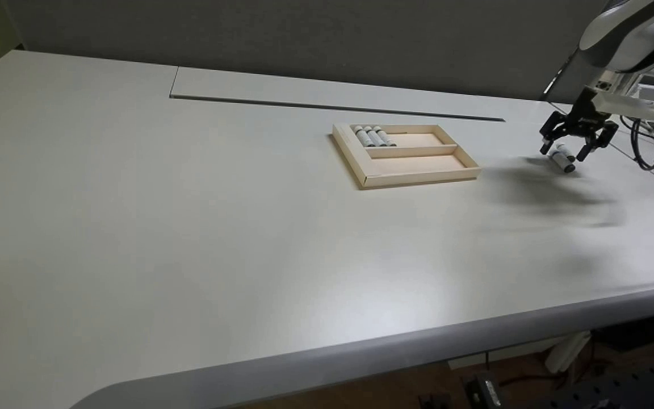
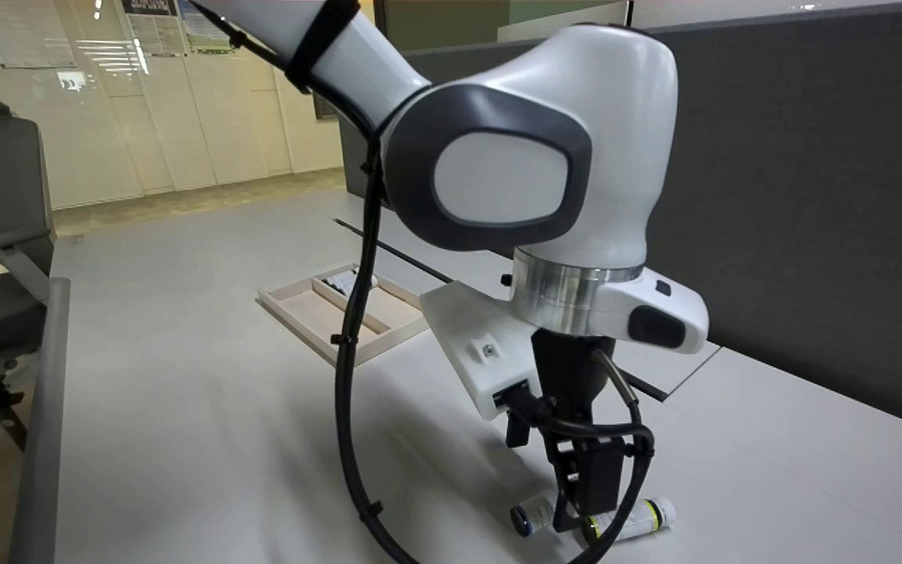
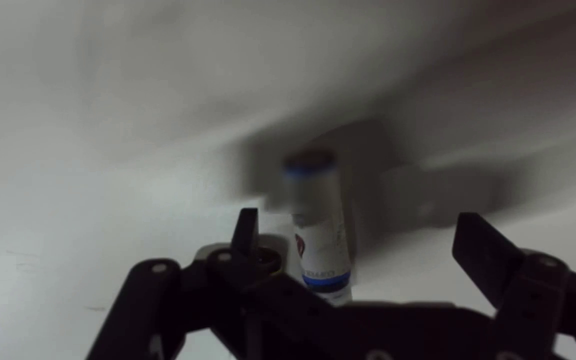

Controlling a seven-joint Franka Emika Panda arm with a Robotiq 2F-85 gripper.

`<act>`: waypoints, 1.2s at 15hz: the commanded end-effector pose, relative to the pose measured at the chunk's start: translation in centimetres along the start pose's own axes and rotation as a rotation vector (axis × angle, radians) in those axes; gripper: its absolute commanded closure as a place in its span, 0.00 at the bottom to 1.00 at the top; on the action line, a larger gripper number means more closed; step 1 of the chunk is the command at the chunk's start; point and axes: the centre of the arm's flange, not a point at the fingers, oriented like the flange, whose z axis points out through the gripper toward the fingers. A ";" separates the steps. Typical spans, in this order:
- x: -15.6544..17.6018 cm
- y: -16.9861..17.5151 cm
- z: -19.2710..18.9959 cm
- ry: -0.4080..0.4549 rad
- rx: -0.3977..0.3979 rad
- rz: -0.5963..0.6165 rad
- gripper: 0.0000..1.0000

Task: Put the leftmost object on the table in the upper half of the cardboard box

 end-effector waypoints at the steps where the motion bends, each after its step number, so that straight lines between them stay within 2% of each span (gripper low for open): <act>1: 1.7 0.1 1.1 0.000 -0.014 0.038 0.25; 2: 1.6 0.0 1.3 0.000 -0.015 0.039 0.26; 7: 1.8 -0.4 0.2 0.001 -0.014 0.068 0.61; 12: 1.8 -1.2 -3.3 -0.077 -0.009 0.111 0.95; 16: 2.2 -5.0 -8.8 -0.020 0.020 0.054 0.93; 18: 2.6 -8.2 -11.3 0.021 0.023 0.009 0.93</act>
